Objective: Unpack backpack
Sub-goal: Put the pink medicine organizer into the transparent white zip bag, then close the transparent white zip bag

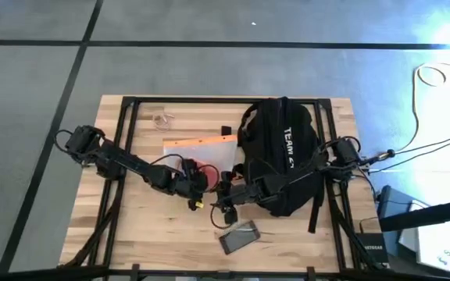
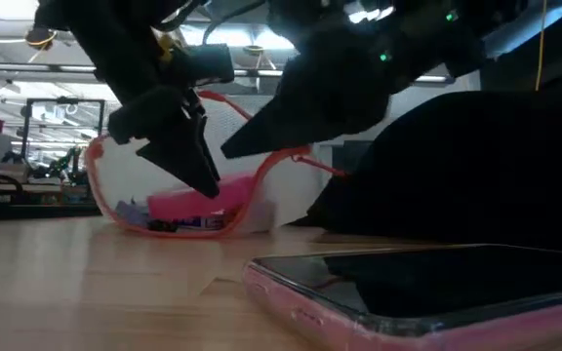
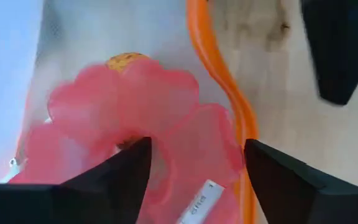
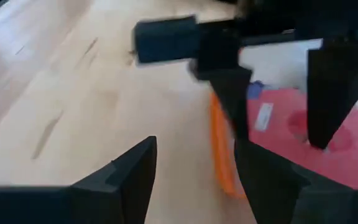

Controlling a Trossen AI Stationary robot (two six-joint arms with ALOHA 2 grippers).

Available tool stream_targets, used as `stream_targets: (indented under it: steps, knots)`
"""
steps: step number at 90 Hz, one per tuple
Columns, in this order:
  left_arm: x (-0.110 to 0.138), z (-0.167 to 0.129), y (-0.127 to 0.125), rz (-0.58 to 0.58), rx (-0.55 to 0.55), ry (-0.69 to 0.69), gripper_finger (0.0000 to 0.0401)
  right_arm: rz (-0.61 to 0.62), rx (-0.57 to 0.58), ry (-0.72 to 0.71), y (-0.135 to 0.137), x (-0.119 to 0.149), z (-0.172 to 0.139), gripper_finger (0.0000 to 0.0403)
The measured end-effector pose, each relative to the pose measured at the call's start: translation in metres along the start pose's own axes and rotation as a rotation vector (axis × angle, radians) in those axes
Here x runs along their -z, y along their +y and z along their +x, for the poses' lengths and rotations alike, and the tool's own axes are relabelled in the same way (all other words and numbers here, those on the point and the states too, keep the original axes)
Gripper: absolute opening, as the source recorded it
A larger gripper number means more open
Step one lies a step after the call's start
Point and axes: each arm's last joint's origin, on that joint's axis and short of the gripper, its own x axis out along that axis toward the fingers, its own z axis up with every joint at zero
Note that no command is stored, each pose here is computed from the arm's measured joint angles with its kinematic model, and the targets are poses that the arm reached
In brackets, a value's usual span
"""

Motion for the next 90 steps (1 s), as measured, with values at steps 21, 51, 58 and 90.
stream_targets:
  steps: [21, 51, 58, 90]
  knots:
    - [0.0, 0.003, 0.006, 0.0, -0.03, 0.016, 0.0279, 0.025, 0.011, 0.002, -0.005, 0.001, 0.002, 0.0198]
    - [0.002, -0.007, -0.001, 0.083, -0.185, -0.016, 0.028, 0.079, 0.015, 0.005, -0.009, 0.001, 0.003, 0.0198]
    - [-0.002, -0.015, -0.009, 0.118, -0.237, -0.069, 0.028, 0.086, 0.015, 0.006, -0.012, 0.001, 0.003, 0.0198]
    - [-0.009, -0.052, -0.041, 0.232, -0.44, -0.262, 0.028, 0.044, 0.004, -0.019, -0.009, -0.015, -0.006, 0.0196]
